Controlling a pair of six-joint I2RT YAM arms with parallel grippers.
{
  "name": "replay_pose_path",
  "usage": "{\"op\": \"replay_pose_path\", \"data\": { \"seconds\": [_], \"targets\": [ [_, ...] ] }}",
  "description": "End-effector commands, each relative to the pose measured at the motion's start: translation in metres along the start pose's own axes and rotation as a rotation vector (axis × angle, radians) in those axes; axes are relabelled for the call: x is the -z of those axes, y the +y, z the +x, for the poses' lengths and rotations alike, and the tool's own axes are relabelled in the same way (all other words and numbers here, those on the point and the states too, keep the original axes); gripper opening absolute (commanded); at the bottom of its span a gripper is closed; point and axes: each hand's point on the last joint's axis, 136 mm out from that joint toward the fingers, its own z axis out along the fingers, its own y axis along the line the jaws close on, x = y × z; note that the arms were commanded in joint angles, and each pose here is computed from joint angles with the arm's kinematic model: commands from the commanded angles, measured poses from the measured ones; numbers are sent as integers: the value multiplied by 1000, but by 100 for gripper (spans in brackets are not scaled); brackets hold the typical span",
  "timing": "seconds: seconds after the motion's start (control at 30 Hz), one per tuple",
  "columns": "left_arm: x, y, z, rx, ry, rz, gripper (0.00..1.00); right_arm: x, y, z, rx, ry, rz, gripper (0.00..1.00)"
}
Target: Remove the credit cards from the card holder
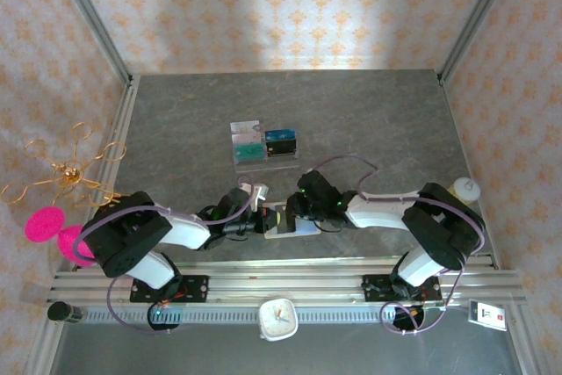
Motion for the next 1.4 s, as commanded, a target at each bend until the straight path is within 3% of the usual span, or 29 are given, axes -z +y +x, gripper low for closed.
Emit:
{"op": "replay_pose_path", "data": {
  "seconds": [0.0, 0.23, 0.57, 0.93, 1.37],
  "targets": [
    [4, 45, 41, 32, 130, -148, 0, 1, 22, 7, 35, 38, -131, 24],
    [3, 43, 40, 33, 129, -138, 0, 16, 40, 22, 39, 87, -274, 24],
    [5, 47, 45, 37, 142, -144, 0, 10, -4, -11, -57, -102, -43, 27],
    [3, 46, 48, 28, 158, -136, 0, 4, 13, -22, -93, -145, -134, 27],
    [2, 46, 46, 32, 154, -134, 0, 1, 14, 5, -62, -11, -162, 22]
  ]
}}
